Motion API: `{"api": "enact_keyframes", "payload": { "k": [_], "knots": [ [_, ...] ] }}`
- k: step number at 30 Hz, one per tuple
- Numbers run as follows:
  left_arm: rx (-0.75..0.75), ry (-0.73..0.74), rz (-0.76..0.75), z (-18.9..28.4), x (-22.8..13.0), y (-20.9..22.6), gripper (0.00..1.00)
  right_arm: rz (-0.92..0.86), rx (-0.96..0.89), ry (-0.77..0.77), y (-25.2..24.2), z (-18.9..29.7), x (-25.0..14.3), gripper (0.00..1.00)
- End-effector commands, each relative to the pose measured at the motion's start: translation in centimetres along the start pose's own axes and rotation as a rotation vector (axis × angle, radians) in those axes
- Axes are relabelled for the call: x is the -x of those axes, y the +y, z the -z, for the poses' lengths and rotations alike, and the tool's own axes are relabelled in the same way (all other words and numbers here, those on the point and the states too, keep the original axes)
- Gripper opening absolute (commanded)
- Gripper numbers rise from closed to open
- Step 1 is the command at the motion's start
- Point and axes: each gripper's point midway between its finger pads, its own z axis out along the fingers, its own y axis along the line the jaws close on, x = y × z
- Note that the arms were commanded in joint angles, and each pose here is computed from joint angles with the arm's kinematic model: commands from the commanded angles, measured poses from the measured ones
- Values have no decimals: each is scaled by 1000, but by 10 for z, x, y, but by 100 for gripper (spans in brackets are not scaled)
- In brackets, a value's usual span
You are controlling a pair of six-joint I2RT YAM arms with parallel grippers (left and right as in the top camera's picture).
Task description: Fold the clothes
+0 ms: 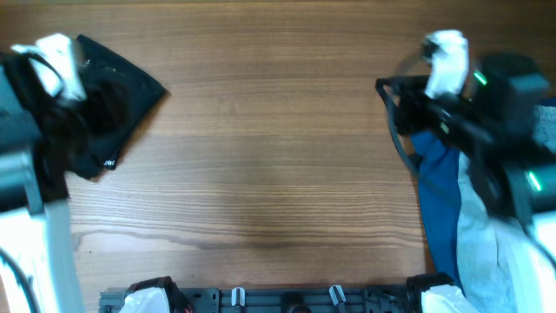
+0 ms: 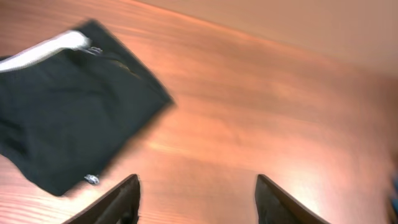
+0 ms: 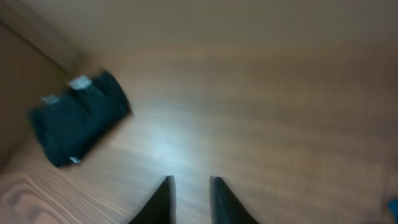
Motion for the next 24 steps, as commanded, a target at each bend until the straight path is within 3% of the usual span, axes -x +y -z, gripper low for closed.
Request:
{"api": "enact_keyframes", "payload": {
  "k": [1, 7, 17, 20, 24],
  "knots": [
    [30, 82, -135, 11, -32, -21, 100, 55, 32, -104, 21, 41, 12, 99],
    [21, 143, -167, 14, -50, -28, 100, 67, 38, -138, 28, 59, 12, 100],
    [21, 142, -167, 15, -50, -28, 100, 20, 18, -19, 13, 28, -4, 100],
    [21, 143, -167, 15, -50, -28, 100, -37, -23, 125, 0, 16, -35, 100],
    [21, 143, -167, 15, -50, -28, 100, -14, -57, 80, -5, 17, -24, 100]
  ]
}}
